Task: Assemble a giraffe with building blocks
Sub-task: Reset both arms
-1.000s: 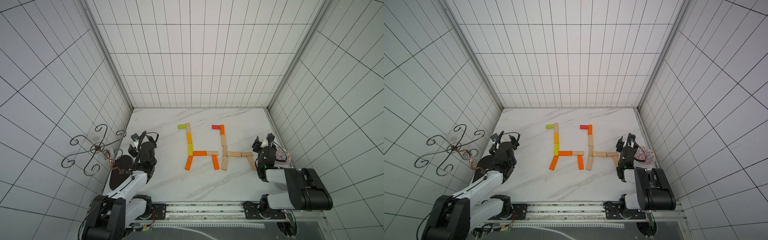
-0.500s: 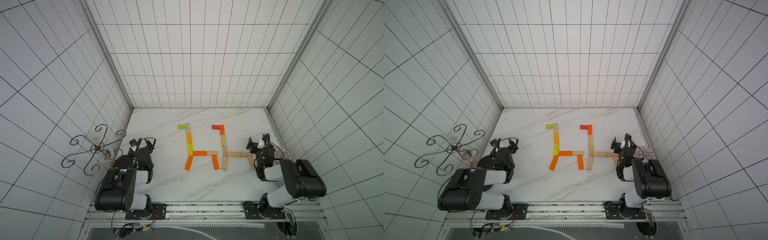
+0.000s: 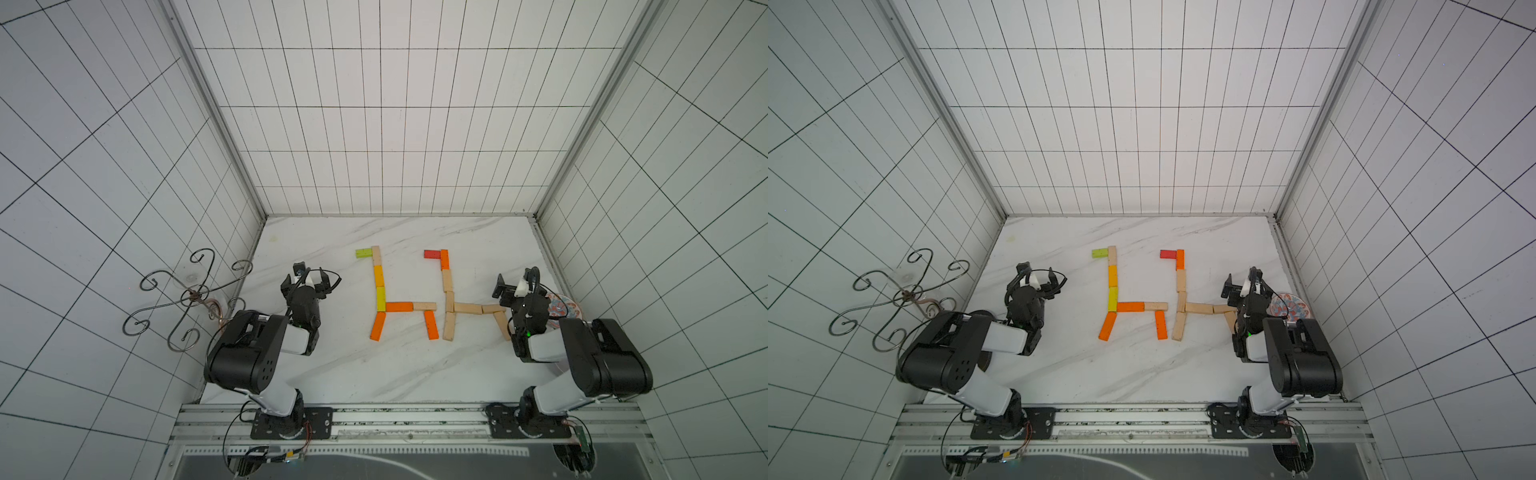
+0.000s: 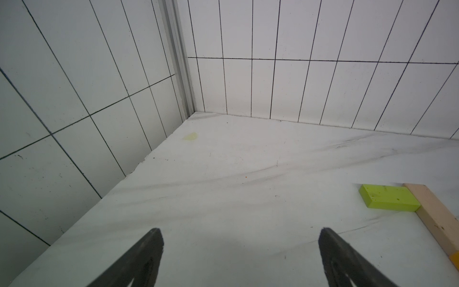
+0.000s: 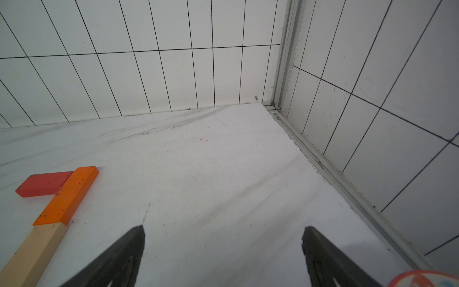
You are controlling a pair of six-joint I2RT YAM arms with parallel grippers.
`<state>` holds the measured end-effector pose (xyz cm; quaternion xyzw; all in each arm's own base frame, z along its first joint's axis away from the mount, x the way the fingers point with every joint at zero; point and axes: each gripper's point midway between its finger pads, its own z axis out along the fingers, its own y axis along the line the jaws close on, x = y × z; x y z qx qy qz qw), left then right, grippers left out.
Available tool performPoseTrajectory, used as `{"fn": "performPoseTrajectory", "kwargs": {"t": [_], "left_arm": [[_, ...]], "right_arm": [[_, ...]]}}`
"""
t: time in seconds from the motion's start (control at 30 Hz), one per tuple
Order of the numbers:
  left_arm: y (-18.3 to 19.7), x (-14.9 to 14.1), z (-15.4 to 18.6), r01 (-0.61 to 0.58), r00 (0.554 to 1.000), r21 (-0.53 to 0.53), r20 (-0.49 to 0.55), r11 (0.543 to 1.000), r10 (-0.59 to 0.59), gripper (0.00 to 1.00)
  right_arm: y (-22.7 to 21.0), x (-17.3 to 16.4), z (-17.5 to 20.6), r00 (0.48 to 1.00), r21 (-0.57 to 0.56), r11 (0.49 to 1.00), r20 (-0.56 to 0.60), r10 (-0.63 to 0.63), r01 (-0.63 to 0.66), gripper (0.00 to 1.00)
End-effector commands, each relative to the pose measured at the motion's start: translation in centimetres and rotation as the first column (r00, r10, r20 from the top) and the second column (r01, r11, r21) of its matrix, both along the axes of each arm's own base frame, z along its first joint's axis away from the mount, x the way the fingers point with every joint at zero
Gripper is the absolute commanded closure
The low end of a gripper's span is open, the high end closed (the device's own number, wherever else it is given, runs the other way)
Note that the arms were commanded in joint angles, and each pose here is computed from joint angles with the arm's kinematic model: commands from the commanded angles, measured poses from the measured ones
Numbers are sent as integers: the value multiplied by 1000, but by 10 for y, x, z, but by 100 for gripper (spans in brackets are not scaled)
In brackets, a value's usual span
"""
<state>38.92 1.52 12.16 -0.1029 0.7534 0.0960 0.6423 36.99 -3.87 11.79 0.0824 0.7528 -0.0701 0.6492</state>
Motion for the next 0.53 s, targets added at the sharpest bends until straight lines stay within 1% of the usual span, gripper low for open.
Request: {"fn": "performPoseTrajectory", "kwargs": {"t": [0.0,0.17,0.5], "left_arm": [[3,4,5,-17,1000,14,-16,1000,17,3],[3,4,8,-16,1000,17,5,1000,15,3],[3,4,8,-16,1000,16,2,1000,16,3]], "right_arm": [[-2,6,14,999,-13,1000,46,-4,5,0],[-2,6,13,999,-13,1000,43,-4,4,1],[-2,6,13,999,-11,1000,44,-5,5,0]]}}
